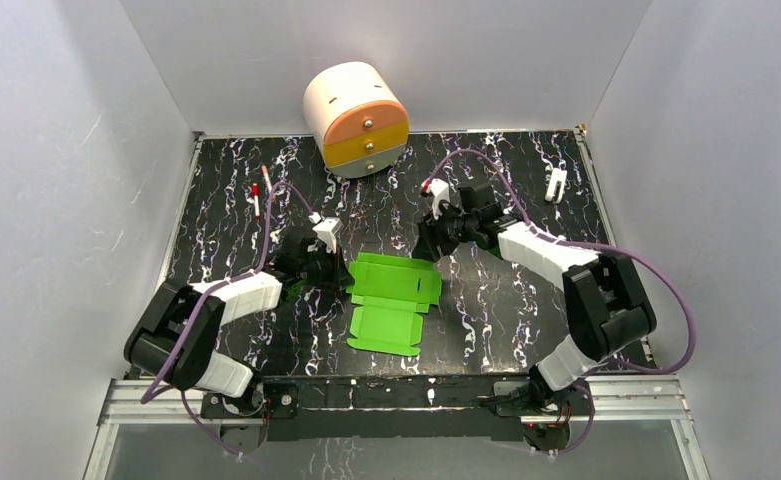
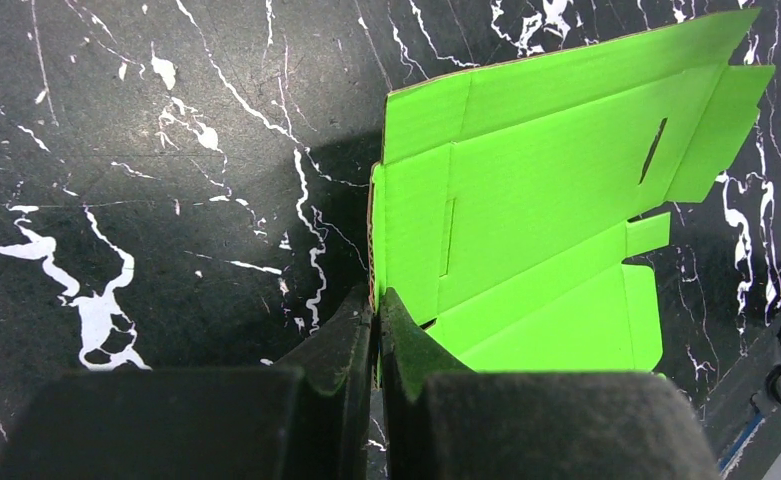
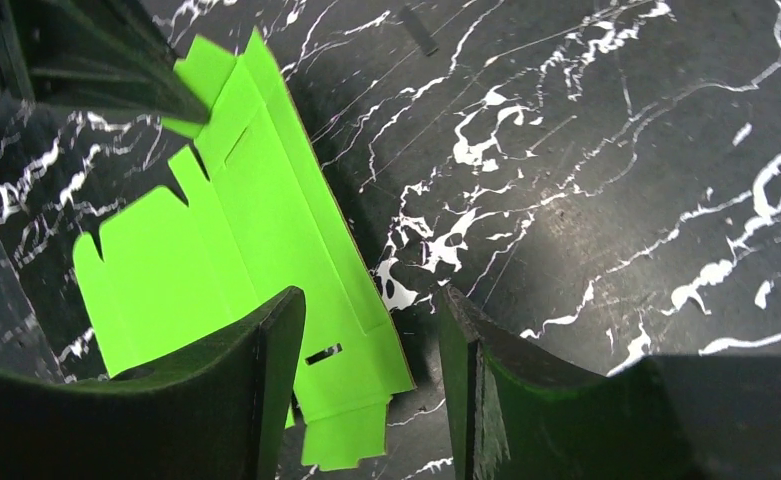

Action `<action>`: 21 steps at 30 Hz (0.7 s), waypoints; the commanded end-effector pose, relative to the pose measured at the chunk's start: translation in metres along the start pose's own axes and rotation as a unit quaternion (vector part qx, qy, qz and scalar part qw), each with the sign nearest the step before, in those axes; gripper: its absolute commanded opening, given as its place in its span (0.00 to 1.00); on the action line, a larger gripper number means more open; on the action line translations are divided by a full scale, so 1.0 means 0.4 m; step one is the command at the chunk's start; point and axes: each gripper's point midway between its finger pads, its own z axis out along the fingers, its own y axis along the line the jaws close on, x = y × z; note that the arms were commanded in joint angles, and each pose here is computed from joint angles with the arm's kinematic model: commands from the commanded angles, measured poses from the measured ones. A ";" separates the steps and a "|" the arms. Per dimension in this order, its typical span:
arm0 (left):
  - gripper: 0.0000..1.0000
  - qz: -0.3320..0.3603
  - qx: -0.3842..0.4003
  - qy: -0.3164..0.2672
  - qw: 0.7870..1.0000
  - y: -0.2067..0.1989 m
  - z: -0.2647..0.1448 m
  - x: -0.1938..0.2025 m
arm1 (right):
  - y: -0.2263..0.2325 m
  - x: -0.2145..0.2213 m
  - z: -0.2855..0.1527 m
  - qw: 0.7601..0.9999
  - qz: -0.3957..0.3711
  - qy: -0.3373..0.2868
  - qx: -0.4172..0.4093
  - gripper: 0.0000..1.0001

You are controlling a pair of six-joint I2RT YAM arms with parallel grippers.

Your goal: Fold the paper box

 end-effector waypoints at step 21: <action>0.00 0.050 -0.001 -0.043 0.998 -0.029 -0.032 -0.061 | 0.079 -0.005 0.117 0.983 -0.116 0.057 -0.129 0.44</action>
